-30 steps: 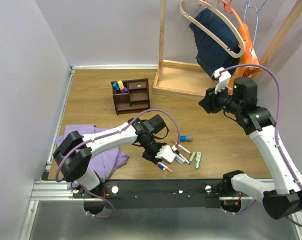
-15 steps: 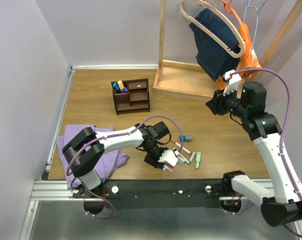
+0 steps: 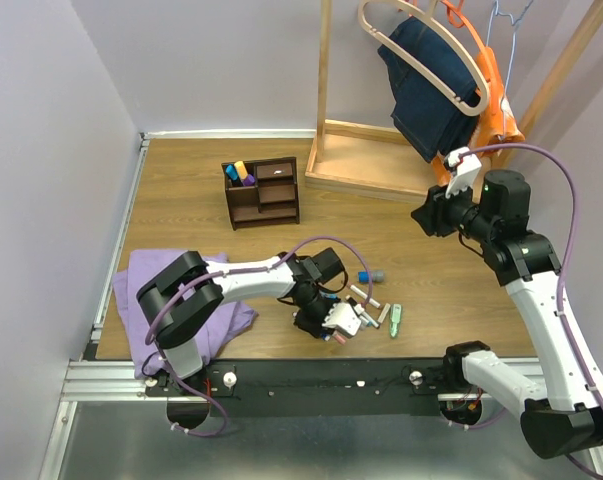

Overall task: Sort the stationery into containers
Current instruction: Pick up the pen from the center of the board, then place the pen in the storage box.

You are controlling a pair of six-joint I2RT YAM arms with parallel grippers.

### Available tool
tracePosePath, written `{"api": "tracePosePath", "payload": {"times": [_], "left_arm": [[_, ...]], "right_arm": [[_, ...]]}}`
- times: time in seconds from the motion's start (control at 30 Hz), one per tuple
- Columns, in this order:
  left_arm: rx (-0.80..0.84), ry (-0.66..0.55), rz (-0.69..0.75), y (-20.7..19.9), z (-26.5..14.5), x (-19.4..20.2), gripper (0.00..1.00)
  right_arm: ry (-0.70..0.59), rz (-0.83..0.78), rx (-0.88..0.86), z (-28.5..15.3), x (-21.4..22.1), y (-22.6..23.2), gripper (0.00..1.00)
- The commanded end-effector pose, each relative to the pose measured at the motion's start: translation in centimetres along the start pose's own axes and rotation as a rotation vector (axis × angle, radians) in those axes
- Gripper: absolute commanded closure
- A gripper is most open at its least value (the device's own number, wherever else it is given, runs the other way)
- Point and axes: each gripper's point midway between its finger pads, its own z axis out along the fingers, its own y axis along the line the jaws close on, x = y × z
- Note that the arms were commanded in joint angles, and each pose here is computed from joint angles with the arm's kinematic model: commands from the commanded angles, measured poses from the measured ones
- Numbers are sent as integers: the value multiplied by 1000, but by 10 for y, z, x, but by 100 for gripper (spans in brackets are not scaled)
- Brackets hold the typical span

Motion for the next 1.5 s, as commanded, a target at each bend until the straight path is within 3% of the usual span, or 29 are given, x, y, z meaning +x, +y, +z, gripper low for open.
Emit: {"api": "tracePosePath", "payload": {"times": [0.0, 0.27, 0.43, 0.57, 0.67, 0.73, 0.93, 1.0, 1.17, 1.23, 1.27, 1.3, 1.37, 1.43, 1.47], "left_arm": [[18, 16, 8, -13, 10, -2, 64], [2, 64, 1, -13, 28, 1, 65], [-26, 104, -11, -12, 26, 5, 79], [-32, 157, -4, -15, 17, 13, 80], [-4, 167, -11, -24, 4, 9, 96], [-13, 122, -20, -25, -20, -13, 100], [-107, -49, 37, -18, -112, -84, 100], [-179, -132, -22, -2, -141, -94, 100], [-626, -441, -178, 92, -263, -118, 100], [-806, -555, -326, 122, -314, -90, 100], [-934, -652, -266, 140, -352, -96, 100], [-1049, -698, -297, 151, -386, -73, 100], [-1193, -822, -292, 166, -428, -60, 100], [-1268, -875, -353, 183, -459, -24, 100], [-1270, -971, -382, 187, -476, -22, 100]], "right_arm": [[-10, 18, -17, -4, 4, 4, 55], [-10, 21, -23, -7, 5, 7, 55], [-13, 17, -23, -12, 5, 8, 55], [-19, 11, -23, -14, 1, 8, 55], [-32, 8, -26, -14, -6, 8, 57], [-35, 7, -25, -13, -10, 8, 57], [-24, 22, -41, -6, -9, 8, 57], [-26, 32, -49, -2, -9, 9, 57], [-24, 29, -26, 12, -17, -1, 57], [-16, 26, -15, 17, -18, -6, 57], [-20, 22, -13, 19, -24, -8, 57], [-4, 33, -9, 27, -23, -13, 57], [-8, 39, -10, 33, -32, -18, 57], [11, 57, 5, 45, -32, -30, 57], [12, 61, 12, 49, -35, -35, 57]]}}
